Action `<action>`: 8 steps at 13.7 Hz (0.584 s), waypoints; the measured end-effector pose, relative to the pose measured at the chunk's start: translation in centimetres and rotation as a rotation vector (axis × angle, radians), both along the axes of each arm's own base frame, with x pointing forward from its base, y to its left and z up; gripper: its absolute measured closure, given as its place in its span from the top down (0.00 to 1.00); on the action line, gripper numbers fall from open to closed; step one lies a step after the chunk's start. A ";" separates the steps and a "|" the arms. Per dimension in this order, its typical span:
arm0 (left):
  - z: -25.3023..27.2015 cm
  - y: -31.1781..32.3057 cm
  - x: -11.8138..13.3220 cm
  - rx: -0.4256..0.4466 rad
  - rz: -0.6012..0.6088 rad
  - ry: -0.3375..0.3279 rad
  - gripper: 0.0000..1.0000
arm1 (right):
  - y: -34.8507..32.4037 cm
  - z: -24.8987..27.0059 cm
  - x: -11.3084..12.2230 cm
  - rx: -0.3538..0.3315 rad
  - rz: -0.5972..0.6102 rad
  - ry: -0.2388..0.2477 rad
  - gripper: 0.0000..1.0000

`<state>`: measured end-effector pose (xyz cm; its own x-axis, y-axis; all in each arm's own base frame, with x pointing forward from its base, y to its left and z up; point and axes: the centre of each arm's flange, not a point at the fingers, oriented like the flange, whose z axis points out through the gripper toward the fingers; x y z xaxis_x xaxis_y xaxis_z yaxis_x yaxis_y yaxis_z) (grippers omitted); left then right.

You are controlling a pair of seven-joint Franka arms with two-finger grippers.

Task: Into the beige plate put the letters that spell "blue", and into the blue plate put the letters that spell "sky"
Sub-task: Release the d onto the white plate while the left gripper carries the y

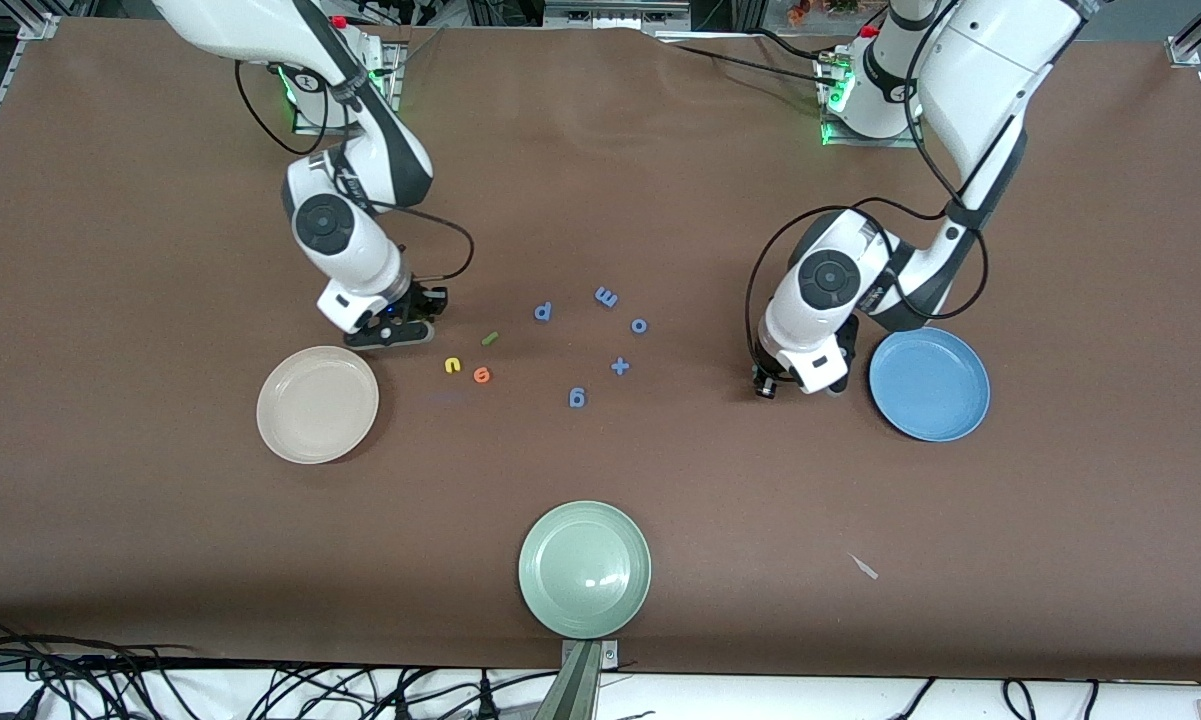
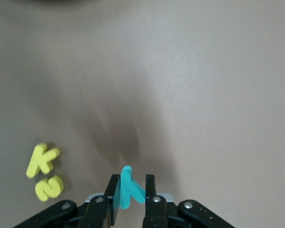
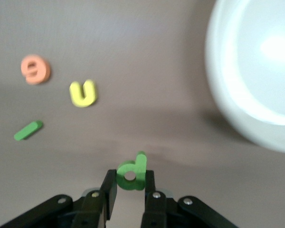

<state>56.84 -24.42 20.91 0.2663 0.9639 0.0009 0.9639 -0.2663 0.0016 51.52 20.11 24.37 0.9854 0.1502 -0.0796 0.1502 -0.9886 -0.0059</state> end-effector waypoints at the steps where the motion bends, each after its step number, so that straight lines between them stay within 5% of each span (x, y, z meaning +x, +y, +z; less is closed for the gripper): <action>1: 0.8 0.8 0.7 0.010 -0.006 0.006 0.25 | -1.8 2.2 1.9 -0.007 0.026 0.000 0.28; 5: 4.5 5.7 3.3 0.025 -0.052 0.049 0.25 | -9.1 4.3 7.4 -0.021 0.088 -0.032 0.28; 8: 4.9 11.3 4.1 0.039 -0.105 0.096 0.25 | -10.5 1.5 9.6 -0.031 0.073 -0.020 0.54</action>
